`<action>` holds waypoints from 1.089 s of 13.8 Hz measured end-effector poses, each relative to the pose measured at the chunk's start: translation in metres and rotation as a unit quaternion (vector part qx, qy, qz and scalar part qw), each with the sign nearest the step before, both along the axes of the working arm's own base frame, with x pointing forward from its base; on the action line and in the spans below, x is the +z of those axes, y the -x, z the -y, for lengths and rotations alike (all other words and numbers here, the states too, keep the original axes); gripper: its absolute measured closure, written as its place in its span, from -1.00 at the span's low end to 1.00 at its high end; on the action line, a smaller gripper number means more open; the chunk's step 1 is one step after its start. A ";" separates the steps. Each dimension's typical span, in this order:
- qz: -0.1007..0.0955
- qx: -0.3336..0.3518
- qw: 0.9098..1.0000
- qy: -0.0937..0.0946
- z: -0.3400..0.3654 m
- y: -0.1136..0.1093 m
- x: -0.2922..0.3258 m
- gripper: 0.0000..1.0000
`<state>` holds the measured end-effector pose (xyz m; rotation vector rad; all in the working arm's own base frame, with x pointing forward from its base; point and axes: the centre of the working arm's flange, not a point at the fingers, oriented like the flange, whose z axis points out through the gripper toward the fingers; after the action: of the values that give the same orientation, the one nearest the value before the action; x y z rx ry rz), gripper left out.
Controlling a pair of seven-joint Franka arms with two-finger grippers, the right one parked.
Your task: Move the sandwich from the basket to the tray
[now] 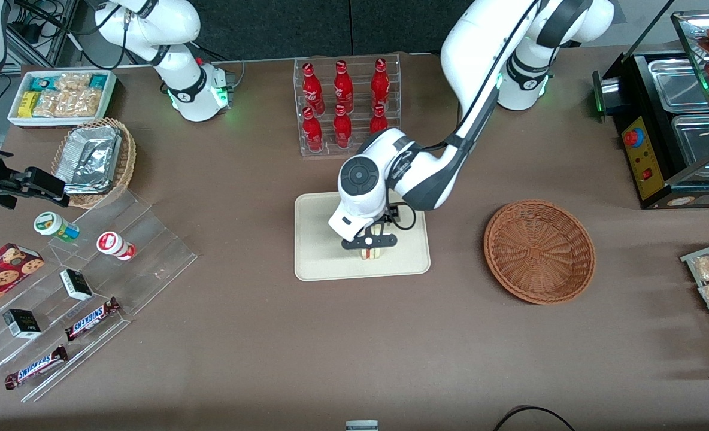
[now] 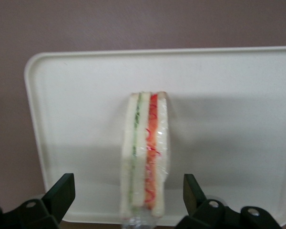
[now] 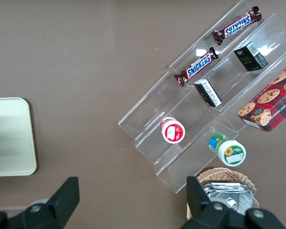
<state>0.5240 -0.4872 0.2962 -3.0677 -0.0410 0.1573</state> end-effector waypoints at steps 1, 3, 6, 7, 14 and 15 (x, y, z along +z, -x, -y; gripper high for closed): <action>0.002 0.000 1.000 -0.006 -0.011 -0.007 0.009 -1.00; 0.006 0.012 1.000 -0.016 -0.035 -0.023 0.023 -1.00; 0.007 0.024 0.999 -0.021 -0.082 -0.053 0.043 -1.00; 0.008 0.025 0.999 -0.018 -0.102 -0.065 0.051 -1.00; -0.006 0.009 1.000 0.024 -0.246 -0.102 0.100 -1.00; -0.007 0.003 1.000 0.028 -0.265 -0.101 0.105 -1.00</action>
<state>0.6249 -0.2222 0.4015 -3.1230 -0.0454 0.1843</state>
